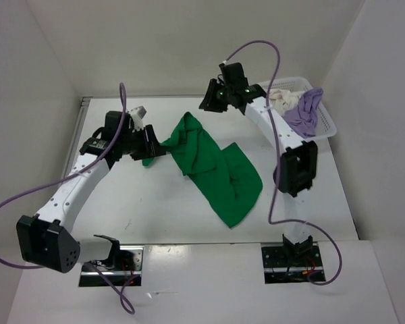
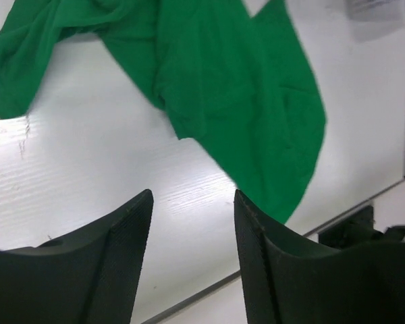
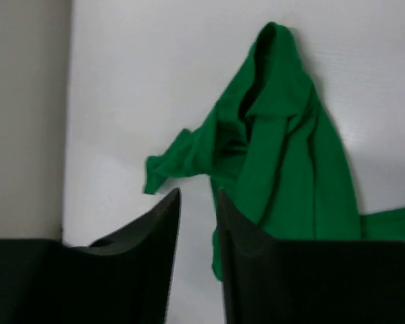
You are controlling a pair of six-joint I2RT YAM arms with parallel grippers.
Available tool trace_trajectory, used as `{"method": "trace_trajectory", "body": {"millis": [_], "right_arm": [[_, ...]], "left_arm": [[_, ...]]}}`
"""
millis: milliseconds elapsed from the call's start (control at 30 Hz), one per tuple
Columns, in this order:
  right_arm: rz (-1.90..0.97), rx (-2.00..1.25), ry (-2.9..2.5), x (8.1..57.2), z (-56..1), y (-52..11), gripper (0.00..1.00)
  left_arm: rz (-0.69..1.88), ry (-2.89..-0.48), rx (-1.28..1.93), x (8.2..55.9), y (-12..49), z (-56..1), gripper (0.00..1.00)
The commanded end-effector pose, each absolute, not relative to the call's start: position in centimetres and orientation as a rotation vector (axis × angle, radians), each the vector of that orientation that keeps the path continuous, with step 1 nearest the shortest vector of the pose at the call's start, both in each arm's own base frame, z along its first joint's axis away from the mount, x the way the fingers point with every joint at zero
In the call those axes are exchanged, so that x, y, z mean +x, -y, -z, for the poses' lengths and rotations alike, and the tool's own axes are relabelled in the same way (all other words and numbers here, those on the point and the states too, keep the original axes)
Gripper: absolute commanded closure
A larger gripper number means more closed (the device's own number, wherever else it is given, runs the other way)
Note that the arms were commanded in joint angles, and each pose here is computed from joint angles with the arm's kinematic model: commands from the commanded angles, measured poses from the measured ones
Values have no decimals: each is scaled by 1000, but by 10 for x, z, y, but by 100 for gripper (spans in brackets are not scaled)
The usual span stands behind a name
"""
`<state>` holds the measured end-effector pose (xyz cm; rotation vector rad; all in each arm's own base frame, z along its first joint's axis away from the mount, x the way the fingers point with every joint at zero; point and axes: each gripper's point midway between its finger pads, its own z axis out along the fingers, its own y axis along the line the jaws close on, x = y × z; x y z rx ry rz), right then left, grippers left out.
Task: Fold and stack the t-shirts
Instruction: Move the tshirt to the center of the board
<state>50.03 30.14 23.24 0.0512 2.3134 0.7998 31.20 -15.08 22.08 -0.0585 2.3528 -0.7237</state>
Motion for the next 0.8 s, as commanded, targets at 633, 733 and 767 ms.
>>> {"method": "trace_trajectory", "body": {"millis": [633, 733, 767], "right_arm": [[-690, 512, -2600, 222, -94, -191, 58], [-654, 590, -2604, 208, -86, -178, 55], [-658, 633, -2605, 203, -82, -176, 53]], "left_arm": [[629, -2557, 20, 371, 228, -82, 21], [656, -2558, 15, 377, 234, -76, 20], [668, -2573, 19, 375, 236, -72, 20]]}}
